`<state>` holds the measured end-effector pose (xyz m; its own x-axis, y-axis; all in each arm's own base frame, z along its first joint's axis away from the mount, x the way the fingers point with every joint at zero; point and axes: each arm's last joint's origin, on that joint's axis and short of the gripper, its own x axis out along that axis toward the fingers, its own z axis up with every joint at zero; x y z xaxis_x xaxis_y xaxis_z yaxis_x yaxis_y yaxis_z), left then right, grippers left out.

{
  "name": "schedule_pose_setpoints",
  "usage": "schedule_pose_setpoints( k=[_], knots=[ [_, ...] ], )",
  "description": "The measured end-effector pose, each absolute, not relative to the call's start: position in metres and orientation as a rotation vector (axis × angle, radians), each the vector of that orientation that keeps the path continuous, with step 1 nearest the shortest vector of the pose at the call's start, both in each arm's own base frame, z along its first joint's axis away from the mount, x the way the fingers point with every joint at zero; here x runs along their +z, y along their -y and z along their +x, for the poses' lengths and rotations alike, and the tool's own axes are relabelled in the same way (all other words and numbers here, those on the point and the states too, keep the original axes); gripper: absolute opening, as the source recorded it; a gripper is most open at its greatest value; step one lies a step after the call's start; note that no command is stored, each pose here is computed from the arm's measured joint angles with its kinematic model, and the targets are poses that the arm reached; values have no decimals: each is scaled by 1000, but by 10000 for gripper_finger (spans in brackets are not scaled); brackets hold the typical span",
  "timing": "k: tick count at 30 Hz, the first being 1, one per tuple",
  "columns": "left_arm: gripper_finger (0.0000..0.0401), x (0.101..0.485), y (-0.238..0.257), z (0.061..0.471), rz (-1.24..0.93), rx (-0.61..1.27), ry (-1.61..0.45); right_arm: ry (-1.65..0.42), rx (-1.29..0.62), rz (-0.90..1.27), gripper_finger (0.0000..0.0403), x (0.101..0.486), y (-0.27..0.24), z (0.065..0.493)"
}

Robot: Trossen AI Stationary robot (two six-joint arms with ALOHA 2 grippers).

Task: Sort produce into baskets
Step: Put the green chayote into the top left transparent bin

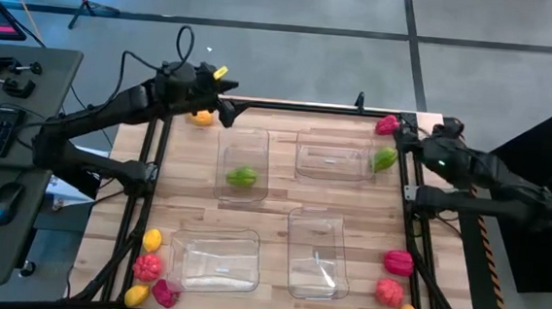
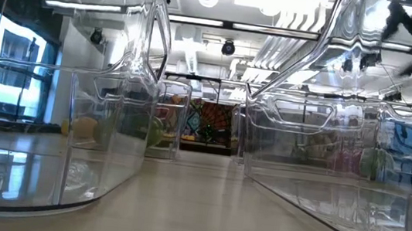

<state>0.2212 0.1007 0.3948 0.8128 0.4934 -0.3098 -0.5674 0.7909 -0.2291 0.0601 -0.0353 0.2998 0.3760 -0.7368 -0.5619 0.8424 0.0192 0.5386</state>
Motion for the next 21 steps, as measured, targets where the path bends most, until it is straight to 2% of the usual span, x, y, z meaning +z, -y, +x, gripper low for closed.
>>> schedule_pose_setpoints(
  k=[3, 5, 10, 15, 21],
  knots=[
    [390, 394, -109, 218, -328, 604, -234, -354, -1360, 1029, 369, 304, 38, 57],
    [390, 395, -114, 216, -318, 621, -230, -425, -1390, 1073, 369, 305, 43, 62],
    [390, 395, -118, 213, -285, 635, -242, -492, -1360, 1164, 369, 304, 52, 81],
    [390, 391, -117, 211, -292, 639, -285, -461, -1328, 1185, 369, 294, 63, 103],
    [390, 383, -115, 209, -289, 642, -379, -426, -1530, 1239, 369, 279, 84, 112]
  ],
)
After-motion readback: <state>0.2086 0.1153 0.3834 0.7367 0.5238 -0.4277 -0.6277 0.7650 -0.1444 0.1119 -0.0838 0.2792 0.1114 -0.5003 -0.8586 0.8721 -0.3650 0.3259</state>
